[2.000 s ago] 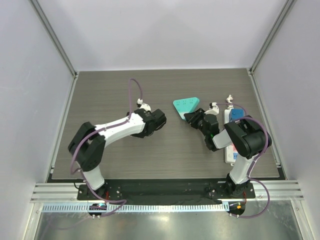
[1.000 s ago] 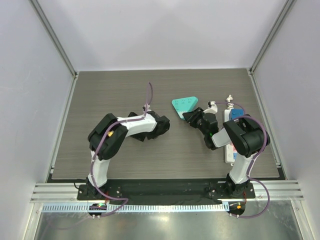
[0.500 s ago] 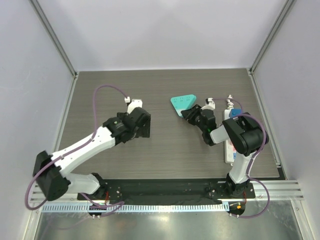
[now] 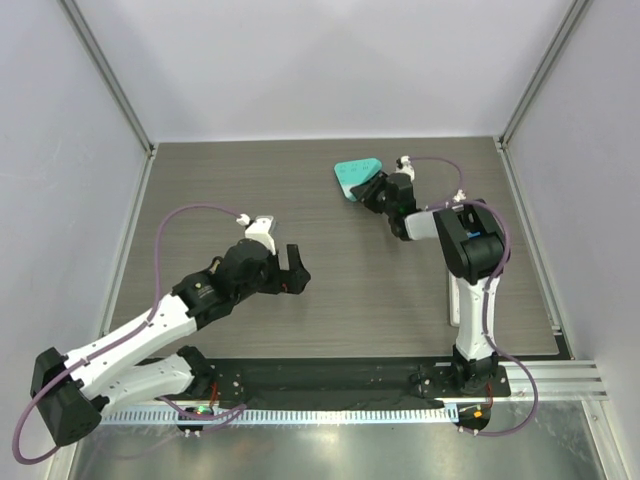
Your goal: Pull the plug off the socket
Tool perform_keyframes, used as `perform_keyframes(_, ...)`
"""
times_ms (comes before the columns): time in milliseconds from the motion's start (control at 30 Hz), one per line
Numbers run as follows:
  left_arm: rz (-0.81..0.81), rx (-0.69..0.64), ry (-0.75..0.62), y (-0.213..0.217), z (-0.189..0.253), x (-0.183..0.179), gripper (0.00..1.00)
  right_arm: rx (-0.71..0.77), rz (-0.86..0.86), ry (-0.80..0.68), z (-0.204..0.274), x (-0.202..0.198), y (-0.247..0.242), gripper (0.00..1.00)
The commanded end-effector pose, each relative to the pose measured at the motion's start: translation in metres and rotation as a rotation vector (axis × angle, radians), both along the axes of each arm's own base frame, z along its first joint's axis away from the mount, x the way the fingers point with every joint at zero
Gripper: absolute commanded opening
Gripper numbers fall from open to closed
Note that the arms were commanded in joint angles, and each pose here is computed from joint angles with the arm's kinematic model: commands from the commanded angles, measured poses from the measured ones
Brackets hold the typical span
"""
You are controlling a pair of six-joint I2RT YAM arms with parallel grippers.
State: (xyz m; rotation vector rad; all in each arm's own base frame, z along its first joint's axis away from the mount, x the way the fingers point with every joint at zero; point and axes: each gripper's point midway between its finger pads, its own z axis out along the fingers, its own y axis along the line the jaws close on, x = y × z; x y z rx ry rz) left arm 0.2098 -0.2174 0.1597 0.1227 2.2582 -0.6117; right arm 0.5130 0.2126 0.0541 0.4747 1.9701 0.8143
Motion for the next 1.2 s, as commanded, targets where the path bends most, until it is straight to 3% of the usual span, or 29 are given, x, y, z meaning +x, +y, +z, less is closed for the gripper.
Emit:
perform_keyframes(0, -0.019, -0.121, -0.148, -0.020, 0.038, 0.018, 1.00, 0.048, 0.073, 0.080, -0.016, 0.019, 0.008, 0.04)
perform_keyframes(33, -0.015, -0.122, -0.170, -0.020, 0.041, 0.022, 1.00, 0.059, 0.105, 0.050, -0.003, 0.036, 0.014, 0.04)
perform_keyframes(200, 0.050, -0.208, -0.310, -0.038, 0.071, 0.057, 1.00, 0.096, 0.316, 0.122, -0.010, 0.045, 0.026, 0.08)
perform_keyframes(333, 0.122, -0.224, -0.386, -0.058, 0.075, 0.096, 1.00, 0.003, 0.371, 0.117, -0.015, 0.046, 0.022, 0.18)
perform_keyframes(433, 0.120, -0.253, -0.478, -0.075, 0.108, 0.117, 1.00, 0.009, 0.389, 0.132, -0.025, 0.040, 0.020, 0.25)
perform_keyframes(500, 0.112, -0.190, -0.509, -0.083, 0.107, 0.131, 1.00, 0.002, 0.389, 0.141, -0.030, 0.038, 0.017, 0.31)
perform_keyframes(667, 0.132, -0.140, -0.620, -0.093, 0.147, 0.160, 1.00, -0.015, 0.366, 0.134, -0.029, 0.041, 0.009, 0.57)
perform_keyframes(800, 0.095, -0.117, -0.635, -0.100, 0.139, 0.171, 1.00, -0.019, 0.360, 0.130, -0.022, 0.041, 0.008, 0.75)
perform_keyframes(933, 0.079, -0.068, -0.616, -0.092, 0.110, 0.169, 1.00, -0.063, 0.341, 0.113, -0.005, 0.031, 0.000, 1.00)
perform_keyframes(1167, 0.085, -0.042, -0.642, -0.065, 0.092, 0.152, 0.99, -0.206, 0.213, 0.085, 0.042, 0.009, -0.033, 0.99)
